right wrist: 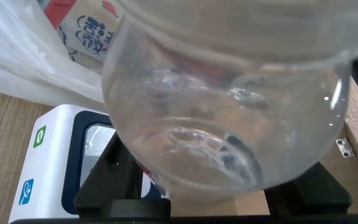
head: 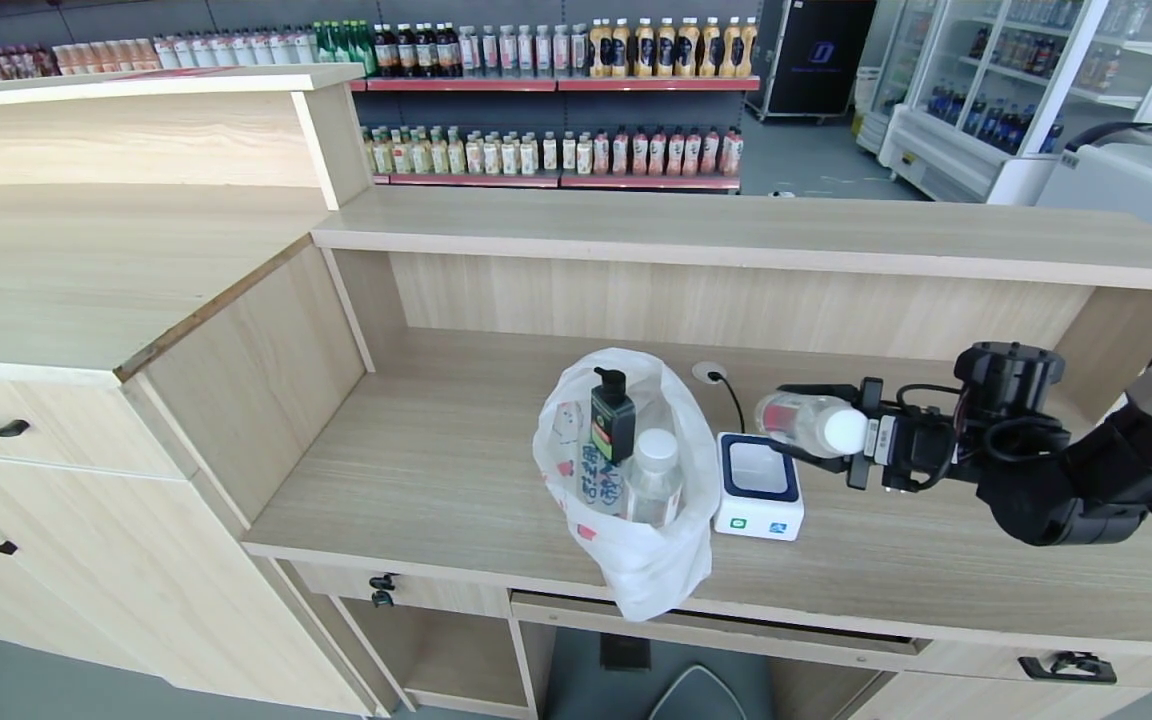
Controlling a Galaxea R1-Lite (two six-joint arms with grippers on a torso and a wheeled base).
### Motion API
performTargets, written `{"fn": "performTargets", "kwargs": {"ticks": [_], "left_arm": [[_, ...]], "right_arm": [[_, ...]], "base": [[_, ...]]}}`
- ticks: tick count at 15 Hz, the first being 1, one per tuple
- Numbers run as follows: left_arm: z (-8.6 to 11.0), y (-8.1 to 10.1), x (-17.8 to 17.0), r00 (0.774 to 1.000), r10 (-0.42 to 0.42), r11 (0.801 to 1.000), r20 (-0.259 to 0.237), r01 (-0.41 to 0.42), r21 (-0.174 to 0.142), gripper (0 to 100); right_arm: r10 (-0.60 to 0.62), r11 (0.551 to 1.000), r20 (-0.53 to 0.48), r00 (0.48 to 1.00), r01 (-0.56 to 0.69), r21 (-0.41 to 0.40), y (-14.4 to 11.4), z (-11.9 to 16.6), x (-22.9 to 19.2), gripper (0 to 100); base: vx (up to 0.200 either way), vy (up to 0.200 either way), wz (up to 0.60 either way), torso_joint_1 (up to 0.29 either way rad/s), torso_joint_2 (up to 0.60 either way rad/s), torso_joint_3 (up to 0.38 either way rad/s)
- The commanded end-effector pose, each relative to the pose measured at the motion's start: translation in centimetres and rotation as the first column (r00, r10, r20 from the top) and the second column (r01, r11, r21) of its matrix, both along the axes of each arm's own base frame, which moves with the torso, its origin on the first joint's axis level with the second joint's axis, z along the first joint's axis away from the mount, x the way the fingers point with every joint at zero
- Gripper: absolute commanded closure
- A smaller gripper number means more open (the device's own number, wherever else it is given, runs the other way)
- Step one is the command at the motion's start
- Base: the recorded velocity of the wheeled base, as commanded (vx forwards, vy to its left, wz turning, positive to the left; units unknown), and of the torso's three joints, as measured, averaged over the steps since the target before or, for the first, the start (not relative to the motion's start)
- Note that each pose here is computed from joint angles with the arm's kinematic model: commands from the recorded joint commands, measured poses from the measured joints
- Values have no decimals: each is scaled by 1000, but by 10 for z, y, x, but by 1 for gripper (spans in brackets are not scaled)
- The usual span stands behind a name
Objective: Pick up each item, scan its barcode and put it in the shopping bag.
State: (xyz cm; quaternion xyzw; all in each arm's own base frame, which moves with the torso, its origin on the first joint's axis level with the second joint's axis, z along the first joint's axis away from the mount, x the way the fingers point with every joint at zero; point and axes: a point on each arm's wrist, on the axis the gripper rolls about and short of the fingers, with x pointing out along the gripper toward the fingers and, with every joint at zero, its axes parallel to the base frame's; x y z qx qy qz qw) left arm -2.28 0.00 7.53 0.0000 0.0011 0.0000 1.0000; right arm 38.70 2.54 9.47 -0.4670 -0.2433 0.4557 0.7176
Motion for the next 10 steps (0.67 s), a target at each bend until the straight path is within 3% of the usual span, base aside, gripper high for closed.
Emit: {"fn": "performTargets", "kwargs": {"ticks": [1, 10], "left_arm": [[0, 0, 0, 1000, 0, 1000, 1, 0, 0, 0], [0, 0, 0, 1000, 0, 1000, 1, 0, 0, 0]], "right_arm": [[15, 1000, -2, 1000, -15, 0, 6, -6, 7, 100], [47, 999, 0, 999, -47, 3, 19, -12, 17, 100]], "base": [[0, 0, 0, 0, 0, 0], [0, 0, 0, 0, 0, 0]]}}
